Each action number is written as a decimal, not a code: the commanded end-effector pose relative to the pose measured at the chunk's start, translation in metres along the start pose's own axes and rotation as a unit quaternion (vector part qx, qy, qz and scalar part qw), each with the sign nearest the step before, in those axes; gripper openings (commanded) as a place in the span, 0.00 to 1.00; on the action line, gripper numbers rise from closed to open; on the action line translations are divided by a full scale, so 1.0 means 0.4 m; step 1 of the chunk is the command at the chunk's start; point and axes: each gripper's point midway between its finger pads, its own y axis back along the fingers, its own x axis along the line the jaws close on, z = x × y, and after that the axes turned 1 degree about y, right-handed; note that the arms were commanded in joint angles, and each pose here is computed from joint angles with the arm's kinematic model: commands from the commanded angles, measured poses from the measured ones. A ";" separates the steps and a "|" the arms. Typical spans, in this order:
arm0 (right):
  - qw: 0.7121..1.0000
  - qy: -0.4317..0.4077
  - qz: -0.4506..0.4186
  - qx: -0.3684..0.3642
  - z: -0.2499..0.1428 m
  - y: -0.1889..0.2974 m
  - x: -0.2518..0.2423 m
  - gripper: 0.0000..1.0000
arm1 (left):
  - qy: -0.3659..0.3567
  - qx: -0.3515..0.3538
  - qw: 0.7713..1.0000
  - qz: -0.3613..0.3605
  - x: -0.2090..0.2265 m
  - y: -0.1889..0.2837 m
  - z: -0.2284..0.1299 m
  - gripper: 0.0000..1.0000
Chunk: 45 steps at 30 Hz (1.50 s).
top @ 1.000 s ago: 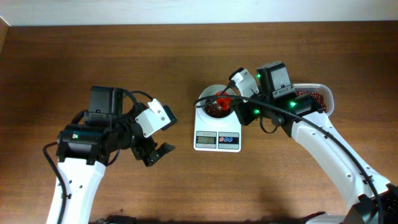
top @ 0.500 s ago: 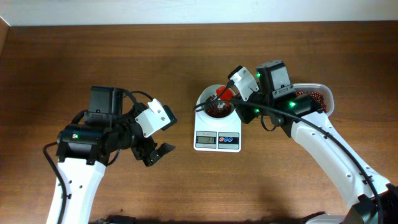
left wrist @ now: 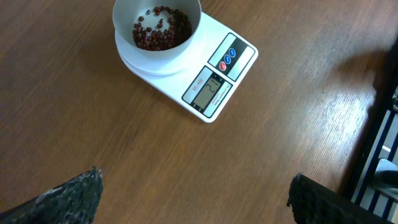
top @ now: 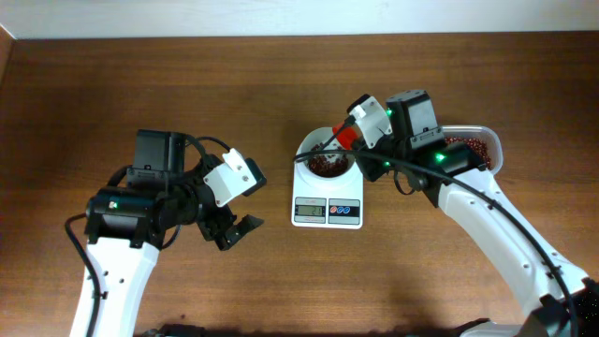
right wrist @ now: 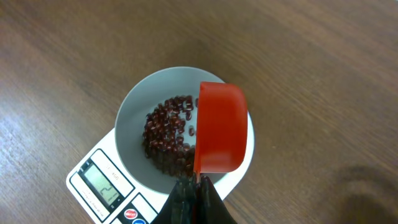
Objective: Scoop and weigh 50g on scale
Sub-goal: 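Move the empty red scoop with the right gripper to the bean tub, then dip the red scoop into the beans with the right gripper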
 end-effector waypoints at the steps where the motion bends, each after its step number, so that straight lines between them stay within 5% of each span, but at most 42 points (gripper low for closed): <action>1: 0.999 -0.004 -0.028 -0.046 0.053 0.086 -0.009 0.04 | 0.000 -0.007 1.000 0.006 0.008 0.010 0.013 0.99; 8: 0.993 -0.032 -0.080 -0.082 0.061 0.207 -0.093 0.04 | 0.000 -0.007 1.000 0.006 0.008 0.010 0.013 0.99; 25: 0.955 -0.224 -0.191 0.020 -0.205 0.305 -0.374 0.04 | 0.000 -0.007 1.000 0.006 0.009 0.010 0.013 0.99; 38: 0.931 -0.254 -0.211 0.154 -0.390 0.186 -0.463 0.04 | 0.000 -0.007 1.000 0.006 0.009 0.010 0.013 0.99; 45: 0.931 -0.259 -0.199 0.165 -0.406 0.166 -0.457 0.04 | 0.000 -0.007 1.000 0.006 0.009 0.010 0.013 0.99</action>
